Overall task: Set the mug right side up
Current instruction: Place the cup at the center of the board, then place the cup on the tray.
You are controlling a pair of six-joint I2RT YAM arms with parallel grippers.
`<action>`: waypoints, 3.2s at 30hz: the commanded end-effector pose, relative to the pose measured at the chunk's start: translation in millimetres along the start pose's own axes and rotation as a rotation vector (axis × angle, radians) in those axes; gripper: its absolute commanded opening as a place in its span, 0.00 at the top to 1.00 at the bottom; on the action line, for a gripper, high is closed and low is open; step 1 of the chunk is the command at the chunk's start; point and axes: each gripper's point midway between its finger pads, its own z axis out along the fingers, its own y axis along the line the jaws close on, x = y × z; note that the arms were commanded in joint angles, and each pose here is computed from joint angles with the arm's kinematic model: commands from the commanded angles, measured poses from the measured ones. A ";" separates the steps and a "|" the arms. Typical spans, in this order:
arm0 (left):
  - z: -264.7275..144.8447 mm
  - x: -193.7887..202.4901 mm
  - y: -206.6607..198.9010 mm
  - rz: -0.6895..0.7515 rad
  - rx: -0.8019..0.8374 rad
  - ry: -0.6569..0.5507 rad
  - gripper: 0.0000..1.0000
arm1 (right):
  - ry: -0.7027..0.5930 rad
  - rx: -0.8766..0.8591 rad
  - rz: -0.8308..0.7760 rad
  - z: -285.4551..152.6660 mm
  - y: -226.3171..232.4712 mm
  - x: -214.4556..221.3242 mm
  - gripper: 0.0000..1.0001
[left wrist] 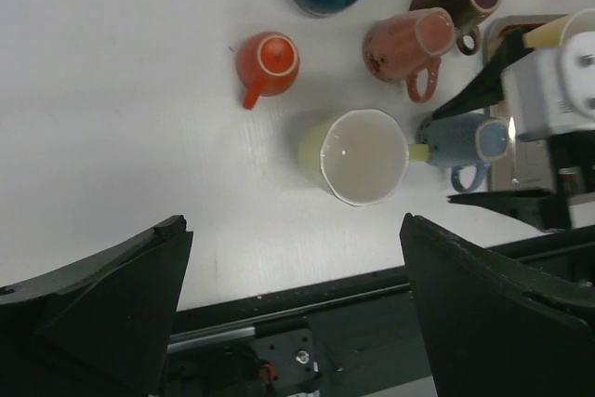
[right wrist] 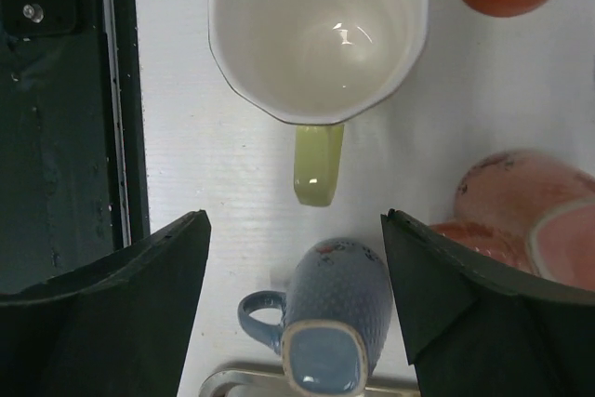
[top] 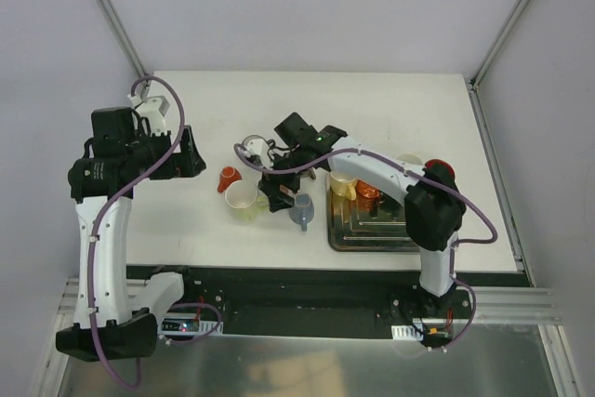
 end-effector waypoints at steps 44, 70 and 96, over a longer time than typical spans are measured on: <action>6.0 -15.3 37.6 -0.356 -0.077 -0.108 0.11 | -0.307 0.616 0.518 -180.6 27.9 45.6 1.00; 18.0 -29.8 48.7 -0.348 -0.081 -0.072 0.14 | -0.192 0.632 0.788 -161.4 59.9 132.5 1.00; 29.6 -11.5 55.6 -0.331 -0.091 0.012 0.15 | -0.109 0.840 0.950 -116.4 54.7 169.0 1.00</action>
